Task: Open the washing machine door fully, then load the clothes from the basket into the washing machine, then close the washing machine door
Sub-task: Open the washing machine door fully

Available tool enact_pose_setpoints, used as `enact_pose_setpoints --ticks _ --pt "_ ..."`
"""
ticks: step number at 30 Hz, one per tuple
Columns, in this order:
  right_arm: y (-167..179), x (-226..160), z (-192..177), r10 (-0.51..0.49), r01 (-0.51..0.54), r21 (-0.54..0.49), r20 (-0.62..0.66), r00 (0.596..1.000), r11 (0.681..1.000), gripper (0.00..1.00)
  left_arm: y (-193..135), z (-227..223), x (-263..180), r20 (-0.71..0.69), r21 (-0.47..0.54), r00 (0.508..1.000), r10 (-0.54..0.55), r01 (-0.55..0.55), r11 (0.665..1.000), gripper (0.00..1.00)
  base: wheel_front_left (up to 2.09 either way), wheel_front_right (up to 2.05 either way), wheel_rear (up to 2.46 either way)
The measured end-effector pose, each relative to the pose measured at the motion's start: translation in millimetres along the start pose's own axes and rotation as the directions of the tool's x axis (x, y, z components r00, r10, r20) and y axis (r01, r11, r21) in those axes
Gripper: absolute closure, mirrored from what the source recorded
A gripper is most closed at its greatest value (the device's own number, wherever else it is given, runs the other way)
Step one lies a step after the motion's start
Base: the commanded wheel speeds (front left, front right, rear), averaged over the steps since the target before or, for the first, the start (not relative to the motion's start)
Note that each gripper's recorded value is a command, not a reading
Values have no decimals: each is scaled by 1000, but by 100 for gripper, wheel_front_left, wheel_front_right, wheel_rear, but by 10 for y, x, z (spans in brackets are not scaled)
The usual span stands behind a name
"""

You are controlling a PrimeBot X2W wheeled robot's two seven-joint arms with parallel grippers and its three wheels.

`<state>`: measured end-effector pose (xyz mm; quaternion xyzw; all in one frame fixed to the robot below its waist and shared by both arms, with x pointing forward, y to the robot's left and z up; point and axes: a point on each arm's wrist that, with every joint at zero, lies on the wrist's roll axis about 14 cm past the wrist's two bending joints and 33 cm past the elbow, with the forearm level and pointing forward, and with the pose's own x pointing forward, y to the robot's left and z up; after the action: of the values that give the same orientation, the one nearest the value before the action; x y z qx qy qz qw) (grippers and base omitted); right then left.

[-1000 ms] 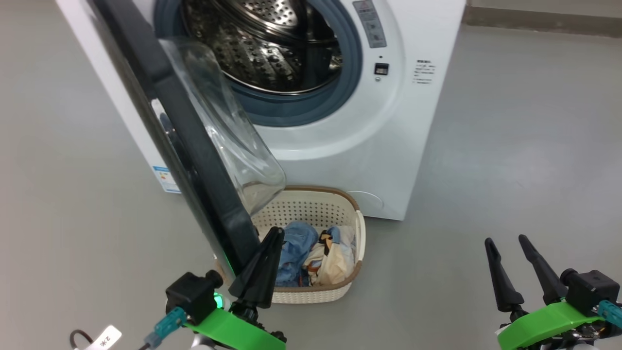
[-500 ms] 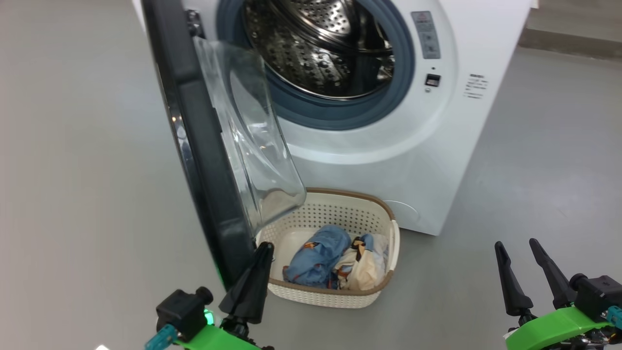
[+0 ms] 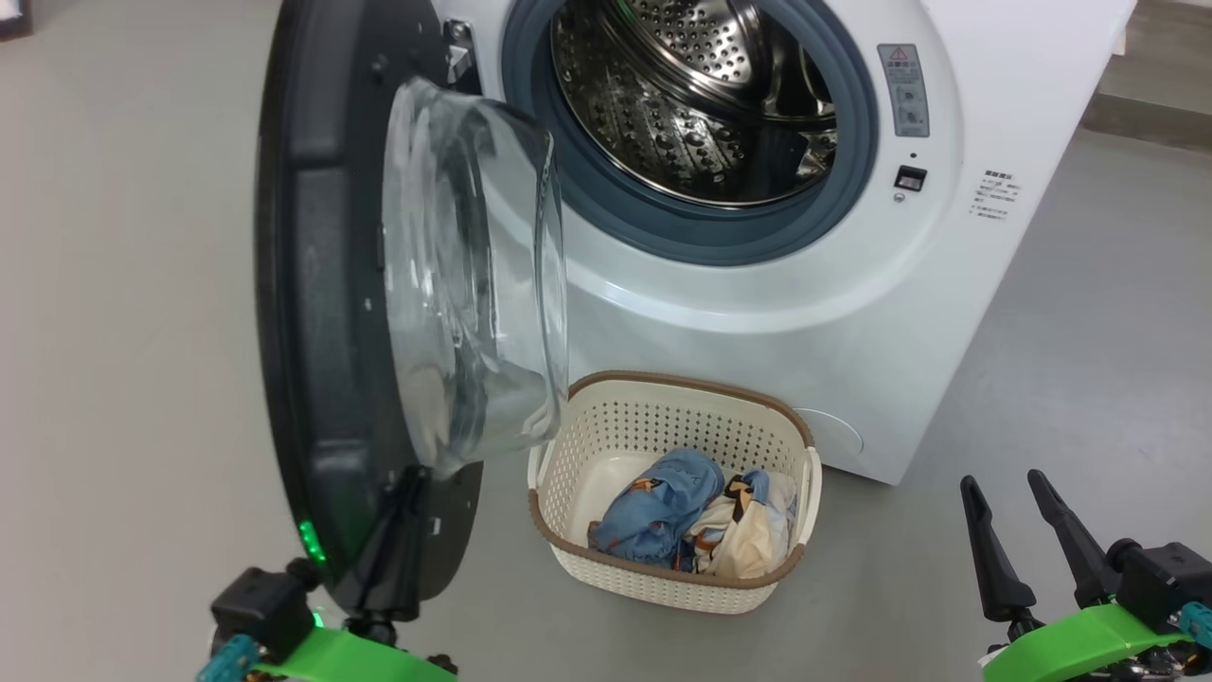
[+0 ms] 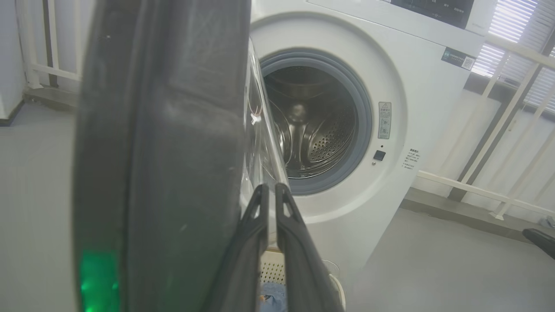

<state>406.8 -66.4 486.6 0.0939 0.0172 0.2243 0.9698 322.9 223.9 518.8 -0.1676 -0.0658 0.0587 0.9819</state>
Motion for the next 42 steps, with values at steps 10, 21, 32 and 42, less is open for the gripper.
enact_pose_setpoints --ticks 10,21,32,42 --pt "52 41 -7 17 -17 1 -2 1000 1000 0 455 126 -109 28 36 990 141 -142 989 100 0 0 0" --pt "36 68 -76 21 -21 3 -21 1000 1000 0 918 269 -90 49 90 962 270 -273 958 100 0 0 0" --pt "-20 105 -175 27 -27 -4 -50 998 1000 0 1284 418 -60 81 124 924 374 -381 916 100 0 0 0" --pt "-96 206 -229 34 -35 -16 -64 997 999 0 1585 556 9 110 161 885 453 -465 870 100 0 0 0"
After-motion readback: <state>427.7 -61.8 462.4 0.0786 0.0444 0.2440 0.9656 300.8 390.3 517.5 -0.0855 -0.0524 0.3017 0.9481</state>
